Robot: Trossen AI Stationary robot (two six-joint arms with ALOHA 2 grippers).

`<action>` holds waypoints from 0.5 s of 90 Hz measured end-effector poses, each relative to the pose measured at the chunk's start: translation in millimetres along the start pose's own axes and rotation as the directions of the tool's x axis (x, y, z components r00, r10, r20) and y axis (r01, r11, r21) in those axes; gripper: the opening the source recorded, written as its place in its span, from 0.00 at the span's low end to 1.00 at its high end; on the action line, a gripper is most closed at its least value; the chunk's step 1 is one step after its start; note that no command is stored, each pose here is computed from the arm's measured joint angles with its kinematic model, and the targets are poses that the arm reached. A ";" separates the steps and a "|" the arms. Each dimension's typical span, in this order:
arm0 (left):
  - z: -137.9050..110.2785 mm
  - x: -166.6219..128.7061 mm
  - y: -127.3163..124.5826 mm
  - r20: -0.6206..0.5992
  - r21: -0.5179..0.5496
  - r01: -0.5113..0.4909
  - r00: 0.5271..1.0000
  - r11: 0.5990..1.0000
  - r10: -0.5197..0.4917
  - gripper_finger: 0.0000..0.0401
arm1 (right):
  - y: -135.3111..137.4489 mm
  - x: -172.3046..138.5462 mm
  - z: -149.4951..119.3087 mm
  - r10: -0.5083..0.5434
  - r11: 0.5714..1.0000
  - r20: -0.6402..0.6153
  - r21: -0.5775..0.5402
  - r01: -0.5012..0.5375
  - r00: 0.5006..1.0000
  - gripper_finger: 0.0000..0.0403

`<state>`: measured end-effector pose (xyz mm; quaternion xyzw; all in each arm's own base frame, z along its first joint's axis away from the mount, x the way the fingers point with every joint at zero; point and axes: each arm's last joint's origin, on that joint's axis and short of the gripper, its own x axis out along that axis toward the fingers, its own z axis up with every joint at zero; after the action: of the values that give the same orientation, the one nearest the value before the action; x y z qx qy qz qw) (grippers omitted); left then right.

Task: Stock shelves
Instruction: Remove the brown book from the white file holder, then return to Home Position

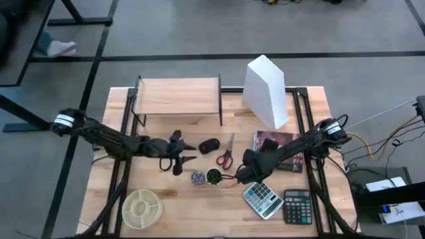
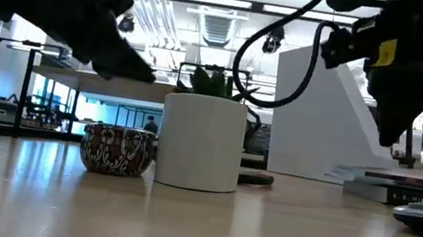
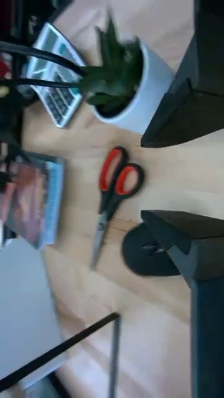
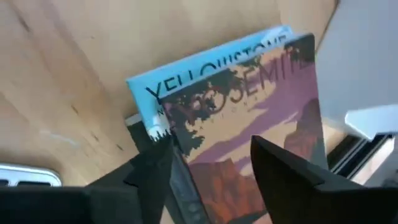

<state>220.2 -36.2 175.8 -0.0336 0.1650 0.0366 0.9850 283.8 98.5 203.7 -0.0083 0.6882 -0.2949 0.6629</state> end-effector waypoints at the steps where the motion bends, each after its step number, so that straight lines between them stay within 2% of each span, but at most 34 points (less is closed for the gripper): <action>1: 0.8 -0.6 -0.1 0.005 -0.001 0.002 1.000 1.000 -0.002 0.40 | 0.1 -0.1 0.2 0.001 1.000 0.003 -0.009 -0.001 1.000 0.51; 8: 7.0 -5.7 -2.3 0.046 0.004 0.018 0.999 1.000 -0.018 0.40 | 1.2 -0.3 2.5 -0.001 0.996 0.042 -0.088 0.005 0.999 0.54; 21: 19.0 -15.8 -8.6 0.137 0.066 0.052 0.989 0.996 -0.061 0.38 | 3.3 -5.3 11.2 -0.021 0.977 0.223 -0.202 0.067 0.975 0.58; 37: 30.5 -30.4 -11.3 0.210 0.118 0.068 0.973 0.991 -0.092 0.34 | 1.7 -15.9 23.8 0.099 0.965 0.378 -0.264 0.005 0.920 0.56; 45: 32.4 -37.7 -10.2 0.209 0.167 0.061 0.973 0.984 -0.096 0.32 | -0.9 -17.5 25.4 0.157 0.959 0.459 -0.282 -0.025 0.875 0.54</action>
<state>196.0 -46.1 219.3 0.0432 0.0576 -0.0124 0.9973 308.8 94.7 221.3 -0.1373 0.5369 -0.1564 0.8176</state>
